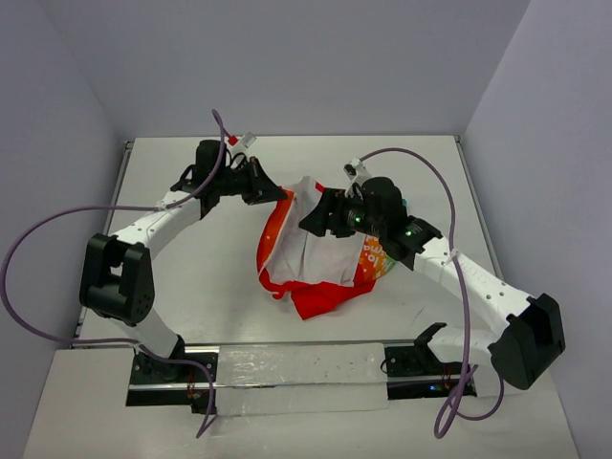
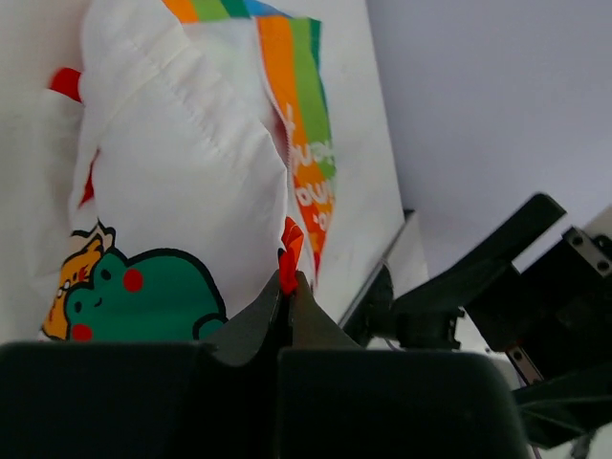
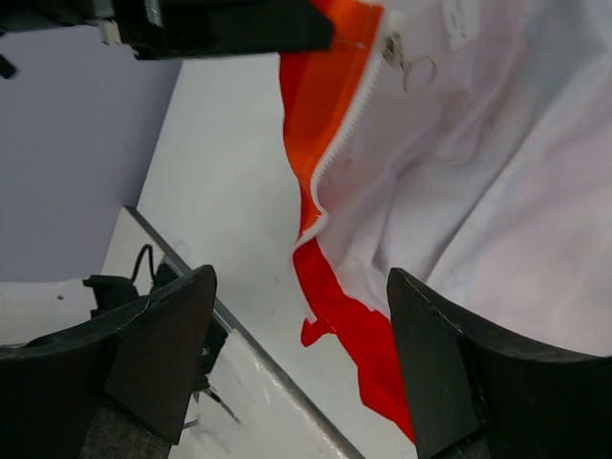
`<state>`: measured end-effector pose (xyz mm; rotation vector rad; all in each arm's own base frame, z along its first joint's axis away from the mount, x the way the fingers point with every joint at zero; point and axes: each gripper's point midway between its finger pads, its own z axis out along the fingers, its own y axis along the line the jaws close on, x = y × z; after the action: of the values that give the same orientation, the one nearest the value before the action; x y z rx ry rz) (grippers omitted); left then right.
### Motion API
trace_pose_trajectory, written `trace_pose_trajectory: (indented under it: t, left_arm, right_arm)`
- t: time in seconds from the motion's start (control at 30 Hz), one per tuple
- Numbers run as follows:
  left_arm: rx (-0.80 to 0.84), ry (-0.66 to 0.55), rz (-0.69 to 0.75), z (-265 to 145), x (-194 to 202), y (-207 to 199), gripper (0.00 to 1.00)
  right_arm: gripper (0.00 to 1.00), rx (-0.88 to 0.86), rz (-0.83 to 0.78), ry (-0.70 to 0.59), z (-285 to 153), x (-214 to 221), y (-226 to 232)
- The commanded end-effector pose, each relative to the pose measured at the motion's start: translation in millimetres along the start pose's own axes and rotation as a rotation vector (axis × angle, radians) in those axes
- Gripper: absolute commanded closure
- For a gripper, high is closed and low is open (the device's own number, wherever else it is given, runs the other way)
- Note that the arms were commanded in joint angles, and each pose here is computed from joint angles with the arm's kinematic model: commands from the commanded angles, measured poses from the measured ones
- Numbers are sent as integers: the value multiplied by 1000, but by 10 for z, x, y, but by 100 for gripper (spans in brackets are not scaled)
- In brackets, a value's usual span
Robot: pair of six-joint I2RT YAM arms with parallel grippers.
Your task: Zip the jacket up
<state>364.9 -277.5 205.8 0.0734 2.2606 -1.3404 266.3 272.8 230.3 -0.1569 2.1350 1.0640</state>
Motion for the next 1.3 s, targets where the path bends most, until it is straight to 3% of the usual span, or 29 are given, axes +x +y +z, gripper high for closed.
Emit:
trace_pose_trajectory:
  t: [0.0,0.33,0.57,1.27]
  left_arm:
    - [259,9,95,-250,-15,-649,100]
    - [297,21,31,-300,17,-746,100]
    - [293,16,27,-347,36,-774,100]
    - [306,7,-6,-387,99,-784,100]
  right_arm:
    - [20,-137,-31,-58,-9,-276,336]
    - [26,-190,137,-126,244,-227,233]
    - [27,-258,149,-150,399,-279,298]
    - [55,-322,103,-189,551,-367,402]
